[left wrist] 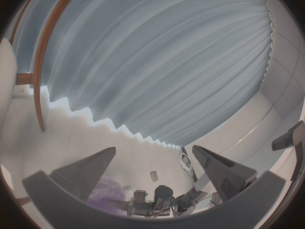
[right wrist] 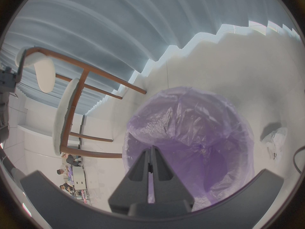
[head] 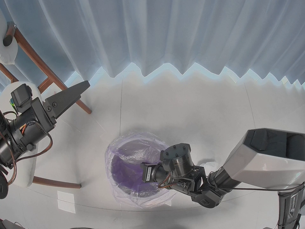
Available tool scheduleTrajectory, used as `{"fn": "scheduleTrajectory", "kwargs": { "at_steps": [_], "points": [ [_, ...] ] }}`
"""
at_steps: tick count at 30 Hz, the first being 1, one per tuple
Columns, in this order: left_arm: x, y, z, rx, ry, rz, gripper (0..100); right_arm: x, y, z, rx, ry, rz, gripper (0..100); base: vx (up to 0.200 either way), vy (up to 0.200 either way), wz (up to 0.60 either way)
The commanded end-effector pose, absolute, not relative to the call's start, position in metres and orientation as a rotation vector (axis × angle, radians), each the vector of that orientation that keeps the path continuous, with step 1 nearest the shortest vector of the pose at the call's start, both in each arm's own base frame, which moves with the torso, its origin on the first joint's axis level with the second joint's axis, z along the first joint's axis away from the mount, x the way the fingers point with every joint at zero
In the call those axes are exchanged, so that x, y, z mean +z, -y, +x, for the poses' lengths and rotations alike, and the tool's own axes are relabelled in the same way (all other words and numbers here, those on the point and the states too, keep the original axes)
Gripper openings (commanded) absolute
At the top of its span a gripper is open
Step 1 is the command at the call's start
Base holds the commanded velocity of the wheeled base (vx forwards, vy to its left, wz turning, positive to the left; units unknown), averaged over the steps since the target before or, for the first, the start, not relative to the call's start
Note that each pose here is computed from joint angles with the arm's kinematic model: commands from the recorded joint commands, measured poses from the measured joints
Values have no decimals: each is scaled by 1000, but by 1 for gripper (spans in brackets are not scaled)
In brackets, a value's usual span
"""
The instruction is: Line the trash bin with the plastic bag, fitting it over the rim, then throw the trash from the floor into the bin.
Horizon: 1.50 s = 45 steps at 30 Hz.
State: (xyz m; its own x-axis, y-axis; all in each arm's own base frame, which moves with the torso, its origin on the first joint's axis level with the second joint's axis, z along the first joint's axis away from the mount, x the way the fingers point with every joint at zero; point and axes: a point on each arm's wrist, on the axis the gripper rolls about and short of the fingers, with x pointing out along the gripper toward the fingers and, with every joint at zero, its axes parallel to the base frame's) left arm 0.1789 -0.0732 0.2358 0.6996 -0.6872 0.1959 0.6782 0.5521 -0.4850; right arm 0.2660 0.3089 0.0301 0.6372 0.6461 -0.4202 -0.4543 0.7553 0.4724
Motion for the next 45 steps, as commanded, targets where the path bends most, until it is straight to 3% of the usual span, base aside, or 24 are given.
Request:
{"fn": "scheduleTrajectory", "kwargs": {
  "at_steps": [1, 11, 23, 34, 45],
  "points": [
    [236, 73, 177, -812, -17, -565, 100, 6, -319, 272, 633, -644, 303, 0, 0, 0, 0],
    [236, 73, 176, -813, -15, -563, 100, -20, -329, 305, 582, -684, 267, 0, 0, 0, 0],
    [235, 74, 174, -825, -21, -563, 100, 3, -320, 344, 545, -587, 334, 0, 0, 0, 0],
    [232, 75, 173, -827, -14, -521, 100, 13, -329, 344, 563, -504, 375, 0, 0, 0, 0],
    [232, 75, 173, -828, -12, -515, 100, 1, -308, 303, 532, -618, 258, 0, 0, 0, 0]
  ]
}}
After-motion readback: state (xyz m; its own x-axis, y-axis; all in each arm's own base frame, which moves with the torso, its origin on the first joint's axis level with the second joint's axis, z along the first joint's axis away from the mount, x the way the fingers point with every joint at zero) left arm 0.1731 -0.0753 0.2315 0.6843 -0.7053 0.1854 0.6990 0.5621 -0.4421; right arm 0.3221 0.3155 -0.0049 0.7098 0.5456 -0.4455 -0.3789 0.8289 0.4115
